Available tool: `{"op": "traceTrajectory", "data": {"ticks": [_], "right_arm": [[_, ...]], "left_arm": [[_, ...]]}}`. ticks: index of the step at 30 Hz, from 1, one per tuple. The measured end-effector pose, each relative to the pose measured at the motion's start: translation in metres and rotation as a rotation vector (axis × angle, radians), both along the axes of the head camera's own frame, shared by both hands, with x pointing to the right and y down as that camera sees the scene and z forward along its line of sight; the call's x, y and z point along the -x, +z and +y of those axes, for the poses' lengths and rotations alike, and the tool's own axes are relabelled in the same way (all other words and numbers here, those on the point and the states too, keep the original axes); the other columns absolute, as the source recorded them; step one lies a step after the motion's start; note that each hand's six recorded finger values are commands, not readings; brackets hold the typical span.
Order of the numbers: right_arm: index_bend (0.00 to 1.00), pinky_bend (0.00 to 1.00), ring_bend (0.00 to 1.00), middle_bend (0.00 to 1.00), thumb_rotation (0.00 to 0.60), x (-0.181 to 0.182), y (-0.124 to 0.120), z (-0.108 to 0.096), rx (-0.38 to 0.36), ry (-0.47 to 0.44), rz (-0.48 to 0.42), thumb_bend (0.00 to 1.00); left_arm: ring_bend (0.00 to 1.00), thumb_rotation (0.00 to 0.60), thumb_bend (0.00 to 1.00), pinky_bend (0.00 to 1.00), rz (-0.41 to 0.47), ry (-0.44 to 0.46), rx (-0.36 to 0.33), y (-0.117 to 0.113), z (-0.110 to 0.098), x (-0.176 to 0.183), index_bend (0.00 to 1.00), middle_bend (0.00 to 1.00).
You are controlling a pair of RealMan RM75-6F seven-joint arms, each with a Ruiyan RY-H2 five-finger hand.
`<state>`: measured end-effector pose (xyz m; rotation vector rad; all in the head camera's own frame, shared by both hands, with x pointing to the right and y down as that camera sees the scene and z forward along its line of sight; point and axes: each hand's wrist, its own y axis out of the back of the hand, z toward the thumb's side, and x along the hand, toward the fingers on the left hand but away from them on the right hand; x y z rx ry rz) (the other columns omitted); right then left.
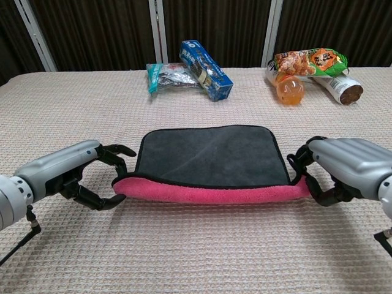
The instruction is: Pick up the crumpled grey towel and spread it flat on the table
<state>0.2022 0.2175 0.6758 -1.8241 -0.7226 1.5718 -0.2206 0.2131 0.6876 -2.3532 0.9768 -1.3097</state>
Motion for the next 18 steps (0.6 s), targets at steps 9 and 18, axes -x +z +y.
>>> {"op": "traceTrajectory", "data": {"ticks": [9, 18], "right_arm": [[0.22, 0.11, 0.00, 0.10, 0.600, 0.002, -0.006, 0.007, 0.038, -0.017, 0.023, 0.64], [0.00, 0.06, 0.00, 0.00, 0.600, -0.001, -0.010, 0.014, 0.074, -0.031, 0.041, 0.38]], "left_arm": [[0.00, 0.600, 0.17, 0.02, 0.011, 0.018, 0.018, -0.003, 0.002, 0.002, 0.47, 0.05], [0.00, 0.600, 0.00, 0.00, 0.023, 0.042, 0.034, -0.009, 0.001, 0.010, 0.20, 0.00]]}}
